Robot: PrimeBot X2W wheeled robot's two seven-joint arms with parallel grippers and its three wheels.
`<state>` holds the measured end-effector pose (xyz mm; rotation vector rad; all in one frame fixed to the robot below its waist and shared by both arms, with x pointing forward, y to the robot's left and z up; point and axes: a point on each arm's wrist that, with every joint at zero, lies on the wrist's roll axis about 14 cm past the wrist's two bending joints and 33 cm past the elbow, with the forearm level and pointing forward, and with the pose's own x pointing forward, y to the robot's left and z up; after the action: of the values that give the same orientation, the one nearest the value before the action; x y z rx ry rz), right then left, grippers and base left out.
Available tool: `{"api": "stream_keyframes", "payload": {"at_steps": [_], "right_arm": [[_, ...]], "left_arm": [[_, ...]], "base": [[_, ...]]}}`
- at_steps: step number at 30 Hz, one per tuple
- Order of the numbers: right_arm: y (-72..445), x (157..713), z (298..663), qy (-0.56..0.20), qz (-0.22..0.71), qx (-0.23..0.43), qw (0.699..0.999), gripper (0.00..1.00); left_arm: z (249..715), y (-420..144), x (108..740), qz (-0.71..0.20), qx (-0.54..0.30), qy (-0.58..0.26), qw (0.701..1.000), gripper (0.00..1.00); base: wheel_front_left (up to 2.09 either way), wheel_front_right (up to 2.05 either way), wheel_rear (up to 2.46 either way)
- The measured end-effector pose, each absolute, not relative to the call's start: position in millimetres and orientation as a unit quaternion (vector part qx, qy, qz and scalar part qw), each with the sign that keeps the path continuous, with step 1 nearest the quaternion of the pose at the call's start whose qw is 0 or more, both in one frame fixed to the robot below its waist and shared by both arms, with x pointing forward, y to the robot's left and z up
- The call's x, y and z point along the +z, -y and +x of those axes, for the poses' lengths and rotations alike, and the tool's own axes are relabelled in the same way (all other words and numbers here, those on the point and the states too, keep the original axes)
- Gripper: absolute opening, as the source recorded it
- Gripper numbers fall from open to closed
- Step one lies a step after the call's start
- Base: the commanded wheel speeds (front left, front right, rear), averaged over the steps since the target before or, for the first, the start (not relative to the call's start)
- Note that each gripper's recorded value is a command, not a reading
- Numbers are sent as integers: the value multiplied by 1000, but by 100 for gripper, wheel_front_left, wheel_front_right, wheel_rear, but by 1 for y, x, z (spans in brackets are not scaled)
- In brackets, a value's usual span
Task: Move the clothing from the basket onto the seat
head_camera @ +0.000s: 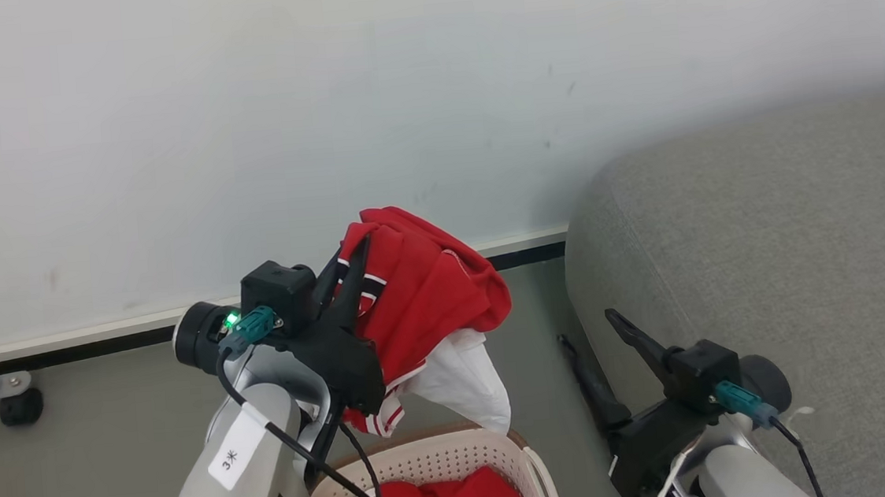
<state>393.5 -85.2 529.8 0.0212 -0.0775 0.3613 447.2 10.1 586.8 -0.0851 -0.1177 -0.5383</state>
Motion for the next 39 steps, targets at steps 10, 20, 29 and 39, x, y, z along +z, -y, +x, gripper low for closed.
{"api": "stream_keyframes", "payload": {"at_steps": [10,20,29,39], "right_arm": [[55,531,408,24,-35,236,971,100],[24,527,417,11,-110,296,949,100],[-4,537,415,23,-124,343,931,100],[-13,542,421,23,-114,355,928,0]], "left_arm": [[433,-3,602,-45,-286,68,955,0],[423,7,610,-53,-301,70,950,0],[419,13,611,-57,-308,66,947,0],[425,11,611,-71,-297,59,950,0]], "base": [[0,0,0],[0,0,0],[0,0,0],[0,0,0]]}}
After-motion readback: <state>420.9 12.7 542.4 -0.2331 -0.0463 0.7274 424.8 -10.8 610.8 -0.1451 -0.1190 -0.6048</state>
